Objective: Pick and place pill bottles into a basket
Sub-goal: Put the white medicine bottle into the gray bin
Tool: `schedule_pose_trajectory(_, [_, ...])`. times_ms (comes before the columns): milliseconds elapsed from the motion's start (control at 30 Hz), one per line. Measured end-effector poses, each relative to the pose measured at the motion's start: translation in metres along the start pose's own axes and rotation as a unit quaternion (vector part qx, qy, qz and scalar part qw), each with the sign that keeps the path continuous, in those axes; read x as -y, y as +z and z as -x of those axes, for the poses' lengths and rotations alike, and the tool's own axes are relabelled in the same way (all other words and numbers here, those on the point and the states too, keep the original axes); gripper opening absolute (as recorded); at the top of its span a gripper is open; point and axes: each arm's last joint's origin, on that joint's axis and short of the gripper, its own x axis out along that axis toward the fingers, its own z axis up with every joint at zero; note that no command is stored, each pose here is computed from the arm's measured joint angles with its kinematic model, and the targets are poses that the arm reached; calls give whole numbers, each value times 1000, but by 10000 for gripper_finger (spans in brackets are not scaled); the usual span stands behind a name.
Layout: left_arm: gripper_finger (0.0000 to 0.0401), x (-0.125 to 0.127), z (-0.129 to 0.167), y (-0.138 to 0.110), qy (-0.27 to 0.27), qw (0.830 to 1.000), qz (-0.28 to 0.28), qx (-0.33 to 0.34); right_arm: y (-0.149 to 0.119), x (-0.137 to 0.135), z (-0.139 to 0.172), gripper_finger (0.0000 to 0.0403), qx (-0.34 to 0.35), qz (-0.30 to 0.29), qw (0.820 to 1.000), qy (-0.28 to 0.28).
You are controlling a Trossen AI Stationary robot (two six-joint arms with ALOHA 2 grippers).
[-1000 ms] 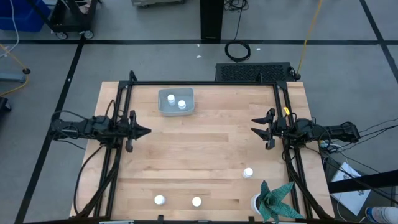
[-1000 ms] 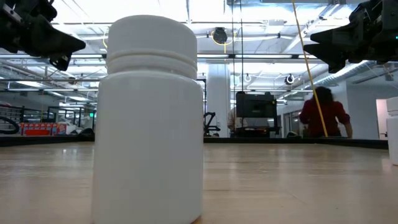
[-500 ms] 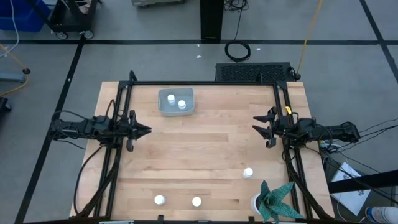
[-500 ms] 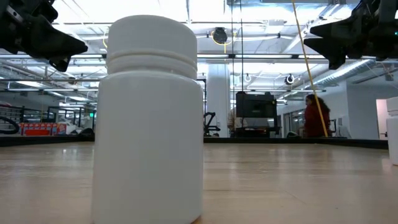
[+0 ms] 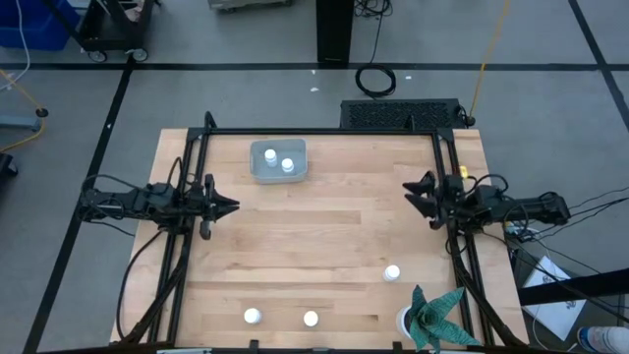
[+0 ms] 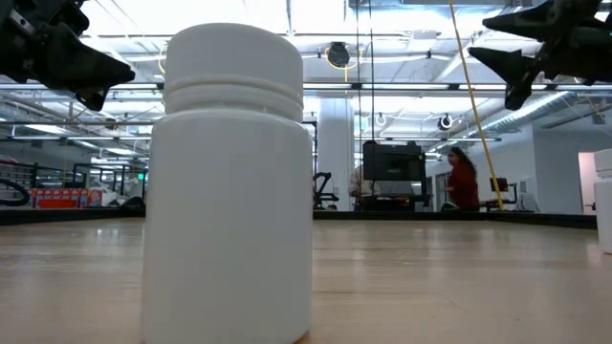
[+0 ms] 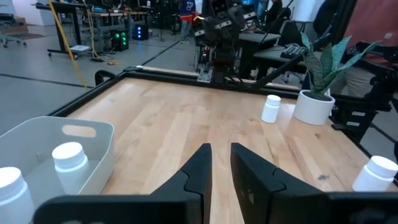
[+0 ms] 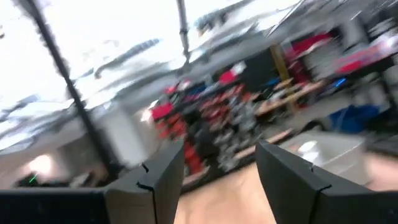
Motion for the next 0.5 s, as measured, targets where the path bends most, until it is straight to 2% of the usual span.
schedule_pose_trajectory(100, [67, 0, 0, 0, 2, 1000, -1, 0, -7, -3, -5, 192, -41, -6, 998, 38])
schedule_pose_trajectory(233, [67, -1, 0, 0, 11, 1000, -7, 0, -16, -11, -15, 188, -94, 4, 994, 59])
schedule_pose_trajectory(367, [67, -2, 0, -1, 28, 1000, -2, -4, -10, -35, -35, 179, -130, 40, 987, 87])
schedule_pose_trajectory(500, [67, -2, 0, -3, 36, 999, 10, -10, -7, -66, -64, 176, -176, 89, 978, 70])
